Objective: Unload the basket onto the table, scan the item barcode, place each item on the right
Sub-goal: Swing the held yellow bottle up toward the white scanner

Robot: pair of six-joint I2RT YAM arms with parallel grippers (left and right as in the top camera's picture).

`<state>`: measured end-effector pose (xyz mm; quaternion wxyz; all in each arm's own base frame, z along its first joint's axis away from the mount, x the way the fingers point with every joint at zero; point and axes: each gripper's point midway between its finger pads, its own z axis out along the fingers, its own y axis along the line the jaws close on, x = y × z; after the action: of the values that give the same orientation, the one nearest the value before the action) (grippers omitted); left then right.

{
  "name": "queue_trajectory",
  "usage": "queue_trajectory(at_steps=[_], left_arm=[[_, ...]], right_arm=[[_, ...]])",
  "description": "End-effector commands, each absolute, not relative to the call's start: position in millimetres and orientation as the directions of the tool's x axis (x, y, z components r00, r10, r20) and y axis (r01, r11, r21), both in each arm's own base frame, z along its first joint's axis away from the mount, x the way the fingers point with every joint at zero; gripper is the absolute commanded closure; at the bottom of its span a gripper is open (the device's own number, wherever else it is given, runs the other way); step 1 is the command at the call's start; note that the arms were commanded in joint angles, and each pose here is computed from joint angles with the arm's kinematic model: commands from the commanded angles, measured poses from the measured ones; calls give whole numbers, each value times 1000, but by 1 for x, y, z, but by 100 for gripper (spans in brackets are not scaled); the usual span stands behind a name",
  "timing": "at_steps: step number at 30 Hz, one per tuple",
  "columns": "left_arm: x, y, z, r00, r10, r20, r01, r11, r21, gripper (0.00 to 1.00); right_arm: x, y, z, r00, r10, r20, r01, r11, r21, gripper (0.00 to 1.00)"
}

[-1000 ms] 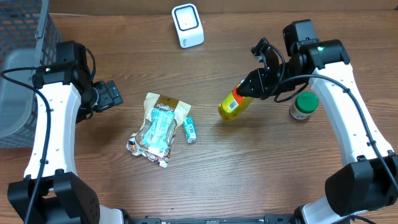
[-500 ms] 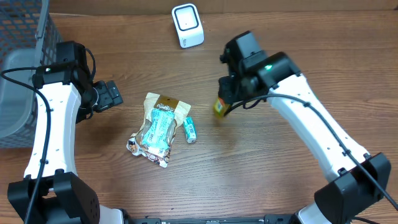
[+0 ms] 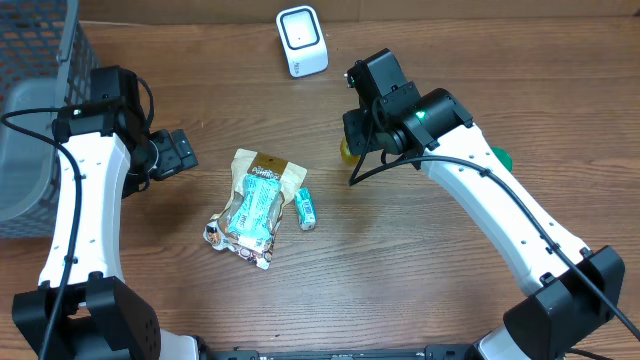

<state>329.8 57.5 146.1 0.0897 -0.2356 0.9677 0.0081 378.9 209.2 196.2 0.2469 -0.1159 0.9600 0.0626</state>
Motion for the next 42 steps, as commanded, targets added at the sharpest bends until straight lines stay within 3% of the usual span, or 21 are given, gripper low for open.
queue_trajectory(at_steps=[1, 2, 7, 14, 19, 27, 42], left_arm=[[331, 58, 146, -873, -454, -180, -457, 889, -25, 0], [331, 58, 146, -873, -454, -180, -457, 889, -25, 0], [331, 58, 146, -873, -454, -180, -457, 889, -25, 0], [331, 58, 146, -873, -454, -180, -457, 889, -25, 0], [331, 58, 146, -873, -454, -180, -457, 889, -25, 0], [331, 58, 146, -873, -454, -180, -457, 889, -25, 0], [331, 58, 146, -873, -454, -180, -457, 889, -25, 0]], right_arm=[[384, 209, 203, -836, -179, -518, -244, 968, 60, 90], [385, 210, 205, -834, -177, -523, -245, 968, 62, 97], [394, 215, 242, -784, -202, -586, -288, 956, 55, 97], [397, 212, 339, -657, -223, -720, -341, 940, 20, 97], [399, 213, 366, -566, -309, -764, -415, 908, -60, 96], [435, 238, 351, -452, -439, -777, -499, 846, -187, 96], [534, 271, 241, -371, -632, -680, -498, 754, -429, 96]])
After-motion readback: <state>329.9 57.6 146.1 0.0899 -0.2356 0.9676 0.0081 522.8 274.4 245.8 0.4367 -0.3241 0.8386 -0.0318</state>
